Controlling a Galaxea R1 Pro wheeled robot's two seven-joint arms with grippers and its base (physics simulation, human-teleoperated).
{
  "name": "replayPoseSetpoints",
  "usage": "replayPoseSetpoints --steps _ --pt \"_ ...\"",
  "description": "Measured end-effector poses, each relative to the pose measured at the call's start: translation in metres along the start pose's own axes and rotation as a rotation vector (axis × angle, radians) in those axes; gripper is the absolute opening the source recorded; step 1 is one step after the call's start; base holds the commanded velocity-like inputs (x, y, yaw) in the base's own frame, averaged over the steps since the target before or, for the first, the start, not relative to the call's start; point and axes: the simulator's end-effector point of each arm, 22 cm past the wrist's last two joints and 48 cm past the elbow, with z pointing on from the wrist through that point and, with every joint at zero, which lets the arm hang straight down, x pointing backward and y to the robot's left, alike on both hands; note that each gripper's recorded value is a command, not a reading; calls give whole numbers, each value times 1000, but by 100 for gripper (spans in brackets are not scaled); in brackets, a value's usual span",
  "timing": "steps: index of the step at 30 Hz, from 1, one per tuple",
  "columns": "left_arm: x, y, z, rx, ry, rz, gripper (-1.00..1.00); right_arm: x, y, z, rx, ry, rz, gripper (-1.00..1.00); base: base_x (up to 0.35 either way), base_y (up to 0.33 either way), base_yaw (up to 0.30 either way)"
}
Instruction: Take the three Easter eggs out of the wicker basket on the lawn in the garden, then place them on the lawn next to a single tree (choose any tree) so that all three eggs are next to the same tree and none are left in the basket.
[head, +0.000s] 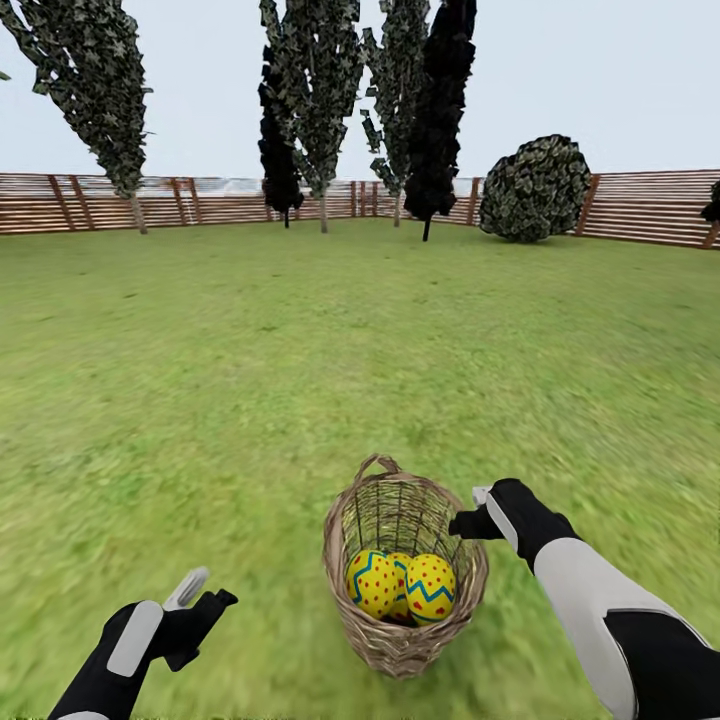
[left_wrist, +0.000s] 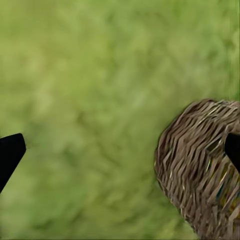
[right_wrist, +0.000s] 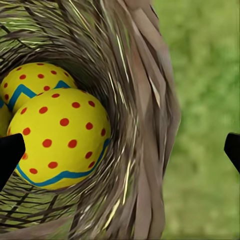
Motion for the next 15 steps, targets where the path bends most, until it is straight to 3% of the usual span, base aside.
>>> replayPoseSetpoints --steps 15 --pt "11 22 20 -48 35 -11 100 22 -2 32 -1 61 4 100 0 0 0"
